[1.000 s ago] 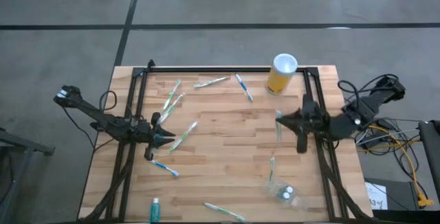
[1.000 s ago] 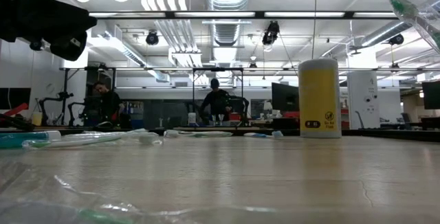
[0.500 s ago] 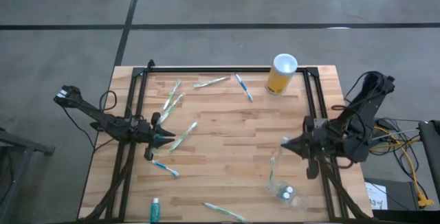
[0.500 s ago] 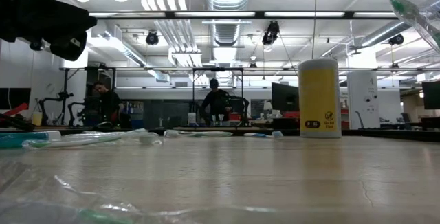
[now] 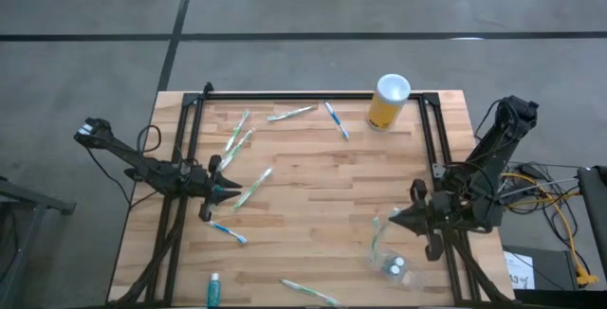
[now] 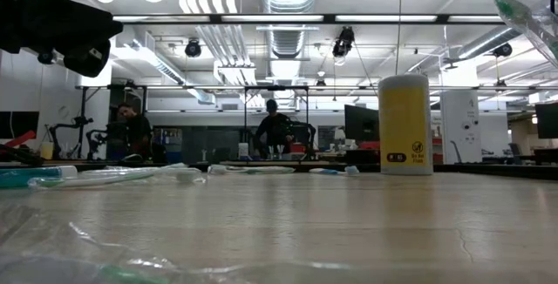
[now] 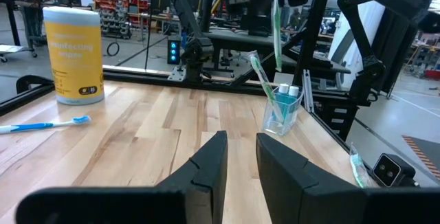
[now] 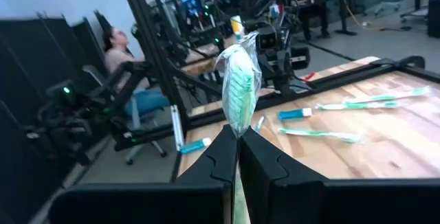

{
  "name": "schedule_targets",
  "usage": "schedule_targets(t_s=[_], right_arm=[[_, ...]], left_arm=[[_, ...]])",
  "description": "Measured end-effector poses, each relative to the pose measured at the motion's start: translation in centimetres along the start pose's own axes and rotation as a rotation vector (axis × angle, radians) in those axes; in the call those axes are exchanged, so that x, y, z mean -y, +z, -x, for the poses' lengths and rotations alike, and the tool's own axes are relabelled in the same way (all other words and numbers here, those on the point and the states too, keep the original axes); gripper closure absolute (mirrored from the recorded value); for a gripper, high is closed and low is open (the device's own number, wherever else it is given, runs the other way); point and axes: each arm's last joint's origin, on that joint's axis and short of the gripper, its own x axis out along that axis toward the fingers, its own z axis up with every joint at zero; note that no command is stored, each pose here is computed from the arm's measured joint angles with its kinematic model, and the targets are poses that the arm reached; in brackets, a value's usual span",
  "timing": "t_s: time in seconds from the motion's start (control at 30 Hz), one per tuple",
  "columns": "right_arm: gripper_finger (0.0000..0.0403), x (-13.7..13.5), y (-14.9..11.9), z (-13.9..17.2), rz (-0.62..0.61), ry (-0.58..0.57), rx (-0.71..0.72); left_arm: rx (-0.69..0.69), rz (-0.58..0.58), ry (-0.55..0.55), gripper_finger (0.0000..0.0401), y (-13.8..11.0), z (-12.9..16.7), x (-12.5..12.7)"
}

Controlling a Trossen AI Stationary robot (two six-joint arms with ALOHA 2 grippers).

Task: Pick & Place toothbrushing station
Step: Put the green toothbrush into the transparent organizer

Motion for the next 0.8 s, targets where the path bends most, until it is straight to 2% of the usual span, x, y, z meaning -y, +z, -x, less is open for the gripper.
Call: schedule_targets(t_s=[0.23, 0.37, 0.6, 0.8], right_arm=[[0.0395, 1.2, -2.7, 0.7, -0.041, 0.020, -0.030], [0.0395, 1.4, -3.5, 1.1, -0.068, 0.035, -0.051], [0.0394, 1.9, -4.8, 1.7, -0.038, 0.054, -0.084], [0.0394, 3.0, -6.4, 2.0, -0.104, 0.037, -0.114]], left_arm=[[0.000, 0.000, 0.000, 0.0318, 0.0, 0.0, 0.0], [0.000, 0.000, 0.000, 0.0318, 0.0, 0.0, 0.0], [0.000, 0.000, 0.000, 0.0318, 0.0, 0.0, 0.0], [0.000, 0.000, -0.001, 0.0318, 0.0, 0.0, 0.0]])
